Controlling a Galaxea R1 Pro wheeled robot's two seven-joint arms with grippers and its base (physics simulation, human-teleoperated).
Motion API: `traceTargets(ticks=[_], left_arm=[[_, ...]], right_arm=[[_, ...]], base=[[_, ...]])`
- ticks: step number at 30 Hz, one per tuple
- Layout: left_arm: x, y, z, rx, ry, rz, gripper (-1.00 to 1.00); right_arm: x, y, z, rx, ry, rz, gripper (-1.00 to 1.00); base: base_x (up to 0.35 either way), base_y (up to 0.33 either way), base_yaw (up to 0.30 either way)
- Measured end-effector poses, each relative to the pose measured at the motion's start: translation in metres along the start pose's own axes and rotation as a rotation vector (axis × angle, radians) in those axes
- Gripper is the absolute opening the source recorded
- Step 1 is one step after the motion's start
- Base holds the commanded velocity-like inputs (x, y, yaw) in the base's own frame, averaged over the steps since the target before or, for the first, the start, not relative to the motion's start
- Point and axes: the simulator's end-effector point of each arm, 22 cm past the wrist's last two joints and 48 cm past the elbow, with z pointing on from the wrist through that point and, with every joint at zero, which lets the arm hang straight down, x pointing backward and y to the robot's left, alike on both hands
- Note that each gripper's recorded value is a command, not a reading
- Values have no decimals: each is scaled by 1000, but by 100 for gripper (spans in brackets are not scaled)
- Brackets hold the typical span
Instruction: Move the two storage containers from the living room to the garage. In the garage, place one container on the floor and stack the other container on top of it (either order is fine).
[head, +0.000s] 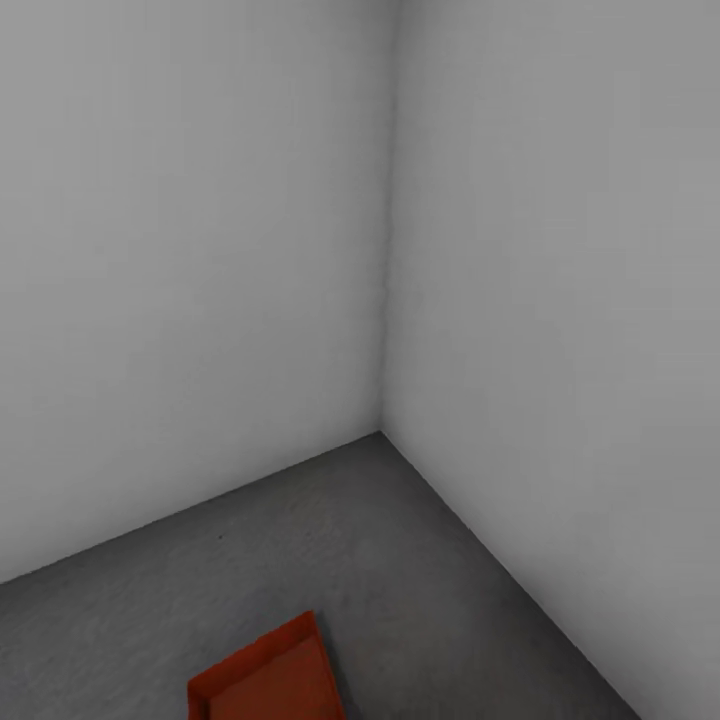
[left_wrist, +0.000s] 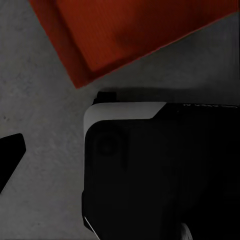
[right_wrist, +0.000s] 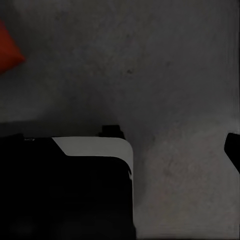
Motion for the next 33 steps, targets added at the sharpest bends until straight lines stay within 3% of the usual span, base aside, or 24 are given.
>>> traceTargets(ticks=[33], left_arm=[[0, 0, 0, 1, 0, -1, 100]], right_arm=[[0, -4, 0, 4, -2, -2, 100]], base=[[0, 0, -285]])
